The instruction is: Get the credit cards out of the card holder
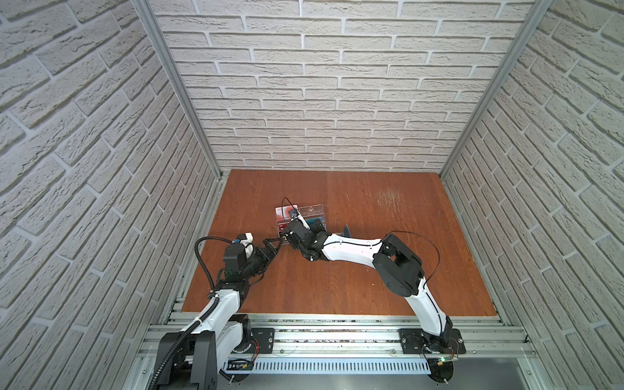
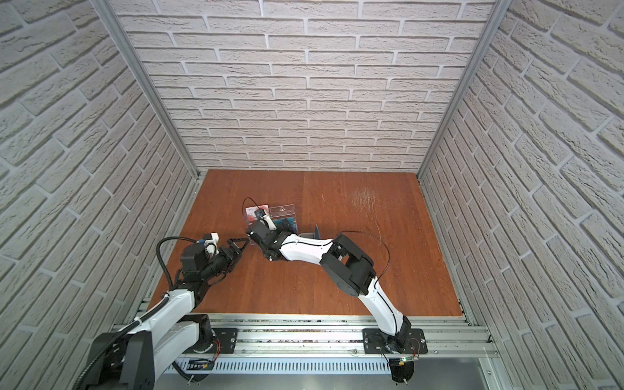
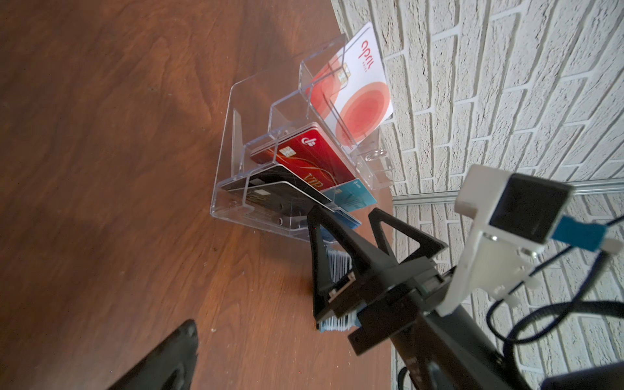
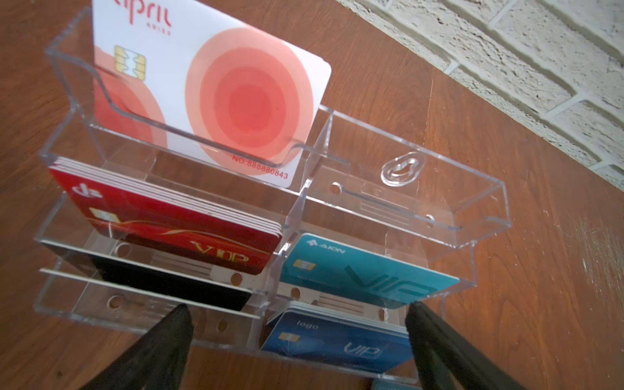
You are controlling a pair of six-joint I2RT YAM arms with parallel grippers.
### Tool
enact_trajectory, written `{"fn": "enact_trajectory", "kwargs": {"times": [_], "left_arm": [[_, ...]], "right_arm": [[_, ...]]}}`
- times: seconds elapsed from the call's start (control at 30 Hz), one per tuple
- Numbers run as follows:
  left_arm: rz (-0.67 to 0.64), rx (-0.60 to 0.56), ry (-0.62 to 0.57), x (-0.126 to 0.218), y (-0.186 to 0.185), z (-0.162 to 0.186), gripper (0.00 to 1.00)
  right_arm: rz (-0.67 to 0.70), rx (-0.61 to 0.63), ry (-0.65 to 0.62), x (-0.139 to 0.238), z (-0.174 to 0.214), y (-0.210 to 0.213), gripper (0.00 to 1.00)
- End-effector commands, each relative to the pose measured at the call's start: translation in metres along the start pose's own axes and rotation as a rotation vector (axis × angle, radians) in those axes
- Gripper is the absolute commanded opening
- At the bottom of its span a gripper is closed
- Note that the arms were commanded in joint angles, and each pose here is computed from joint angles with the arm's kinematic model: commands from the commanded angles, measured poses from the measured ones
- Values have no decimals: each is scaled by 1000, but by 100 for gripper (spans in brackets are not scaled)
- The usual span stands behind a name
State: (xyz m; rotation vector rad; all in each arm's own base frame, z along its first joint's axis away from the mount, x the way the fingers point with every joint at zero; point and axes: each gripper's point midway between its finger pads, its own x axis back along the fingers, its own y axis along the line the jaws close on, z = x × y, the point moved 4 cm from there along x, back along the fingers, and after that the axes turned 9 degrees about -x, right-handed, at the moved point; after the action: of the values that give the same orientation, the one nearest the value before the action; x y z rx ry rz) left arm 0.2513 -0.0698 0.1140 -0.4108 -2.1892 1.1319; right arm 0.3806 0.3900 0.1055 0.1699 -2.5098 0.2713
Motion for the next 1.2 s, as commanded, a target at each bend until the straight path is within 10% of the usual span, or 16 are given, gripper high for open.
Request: {"fn": "enact_trajectory", "kwargs": {"times": [0.0,0.63,1.17], "left_arm": [[14,-28,-5,2,1,1,98],[22,-25,2,5,-1,5,98],[58,-165,45,4,-59,22,98]], "right_arm": [[18,-34,-31,3,-9,3,100],[-1,-77,-79,32,-28,-12,100],[100,-117,-74,123,-33,-113,100]]}}
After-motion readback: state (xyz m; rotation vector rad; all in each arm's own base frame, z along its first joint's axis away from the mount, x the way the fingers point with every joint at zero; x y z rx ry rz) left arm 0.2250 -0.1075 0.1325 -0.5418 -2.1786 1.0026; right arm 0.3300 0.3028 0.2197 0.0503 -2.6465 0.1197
